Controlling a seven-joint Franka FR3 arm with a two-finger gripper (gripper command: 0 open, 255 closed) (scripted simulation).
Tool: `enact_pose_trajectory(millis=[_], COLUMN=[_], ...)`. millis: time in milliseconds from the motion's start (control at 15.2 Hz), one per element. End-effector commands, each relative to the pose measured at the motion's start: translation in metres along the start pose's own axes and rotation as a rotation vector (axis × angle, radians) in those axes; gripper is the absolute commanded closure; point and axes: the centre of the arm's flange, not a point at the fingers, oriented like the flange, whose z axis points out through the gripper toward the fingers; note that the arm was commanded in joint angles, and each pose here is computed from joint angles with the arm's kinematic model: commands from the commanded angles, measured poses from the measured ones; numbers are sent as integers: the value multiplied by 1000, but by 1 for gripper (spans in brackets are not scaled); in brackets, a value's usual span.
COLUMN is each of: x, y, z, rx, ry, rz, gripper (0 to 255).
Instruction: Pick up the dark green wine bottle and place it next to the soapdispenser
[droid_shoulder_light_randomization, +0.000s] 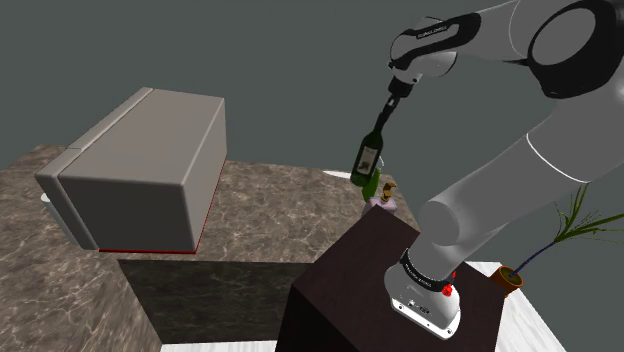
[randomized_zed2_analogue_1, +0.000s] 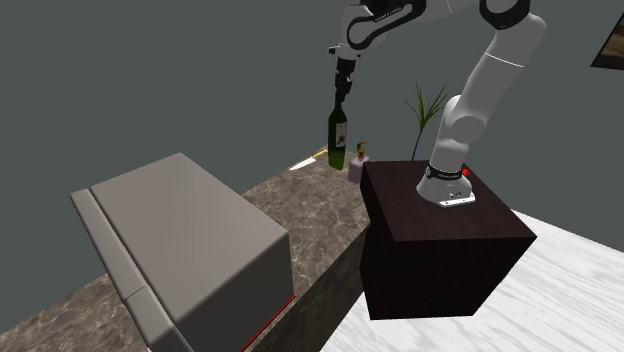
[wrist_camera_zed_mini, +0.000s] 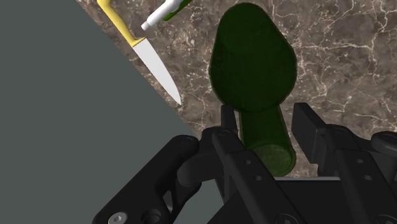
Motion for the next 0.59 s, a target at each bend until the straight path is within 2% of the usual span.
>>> enact_pose_trajectory(millis=[0,528], x=[-1,-6], y=[0,-1], z=[10,52], rx=[-1,-1], ry=[1,1], rz=[0,0], gripper=[255,255])
